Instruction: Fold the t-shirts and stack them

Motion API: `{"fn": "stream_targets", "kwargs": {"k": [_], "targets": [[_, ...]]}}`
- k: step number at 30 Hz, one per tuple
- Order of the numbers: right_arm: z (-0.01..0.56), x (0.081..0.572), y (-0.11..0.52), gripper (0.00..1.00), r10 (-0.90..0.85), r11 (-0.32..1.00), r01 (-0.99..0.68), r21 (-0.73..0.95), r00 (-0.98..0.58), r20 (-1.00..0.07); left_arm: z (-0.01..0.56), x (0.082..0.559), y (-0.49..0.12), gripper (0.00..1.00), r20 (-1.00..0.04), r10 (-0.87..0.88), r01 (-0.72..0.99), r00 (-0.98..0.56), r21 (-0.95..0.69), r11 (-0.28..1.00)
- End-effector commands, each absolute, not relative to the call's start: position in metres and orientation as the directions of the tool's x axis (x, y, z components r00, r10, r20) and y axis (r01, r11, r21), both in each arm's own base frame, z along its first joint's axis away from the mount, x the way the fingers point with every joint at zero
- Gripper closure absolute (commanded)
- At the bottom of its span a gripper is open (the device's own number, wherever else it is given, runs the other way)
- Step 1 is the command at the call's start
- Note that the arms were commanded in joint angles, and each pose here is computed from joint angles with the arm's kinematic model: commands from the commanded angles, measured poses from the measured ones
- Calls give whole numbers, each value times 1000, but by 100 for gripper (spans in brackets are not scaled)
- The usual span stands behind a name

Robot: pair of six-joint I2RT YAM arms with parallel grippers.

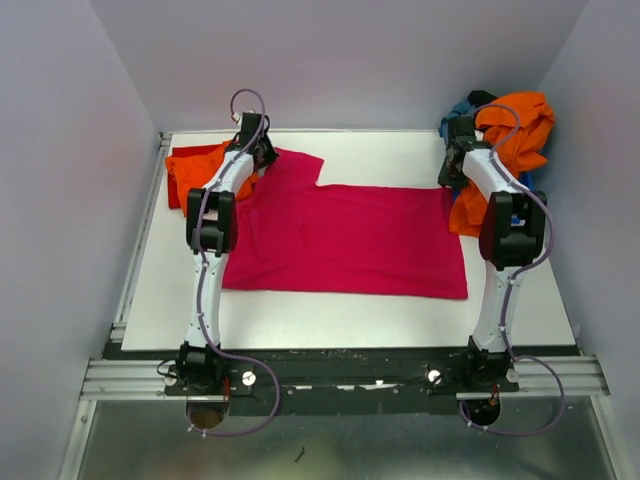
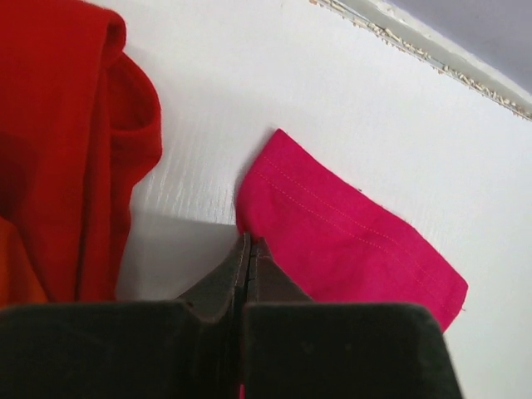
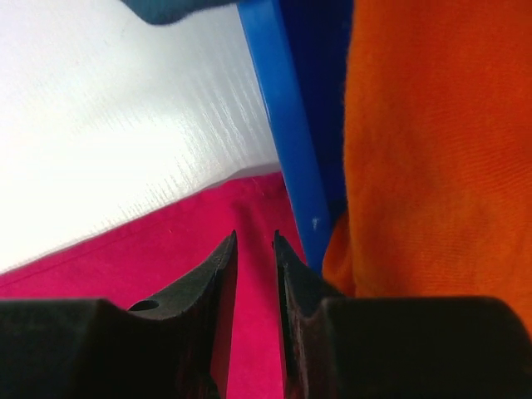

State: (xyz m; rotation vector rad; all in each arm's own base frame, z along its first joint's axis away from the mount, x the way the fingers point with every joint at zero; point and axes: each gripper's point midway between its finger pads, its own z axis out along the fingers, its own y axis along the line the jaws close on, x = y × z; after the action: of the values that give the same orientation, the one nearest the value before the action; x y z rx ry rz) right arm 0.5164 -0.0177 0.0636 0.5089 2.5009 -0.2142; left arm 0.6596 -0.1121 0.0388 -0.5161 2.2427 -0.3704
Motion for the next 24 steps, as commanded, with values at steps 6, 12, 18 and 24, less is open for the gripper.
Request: {"fn": "stream_targets", "kwargs": {"k": [6, 12, 18, 24], "targets": [[63, 525, -29, 67, 304, 913, 403, -68, -781, -545, 90, 642, -122, 100, -700, -450, -127, -555, -463, 877], [48, 525, -29, 68, 299, 916, 391, -88, -813, -500, 126, 637, -112, 100, -767, -417, -99, -487, -426, 899], [42, 530, -26, 63, 280, 926, 365, -95, -835, -473, 145, 639, -110, 100, -789, -415, -86, -453, -425, 901], [33, 527, -38, 63, 258, 908, 373, -190, -855, -450, 150, 636, -108, 100, -796, -407, -84, -448, -415, 906]]}}
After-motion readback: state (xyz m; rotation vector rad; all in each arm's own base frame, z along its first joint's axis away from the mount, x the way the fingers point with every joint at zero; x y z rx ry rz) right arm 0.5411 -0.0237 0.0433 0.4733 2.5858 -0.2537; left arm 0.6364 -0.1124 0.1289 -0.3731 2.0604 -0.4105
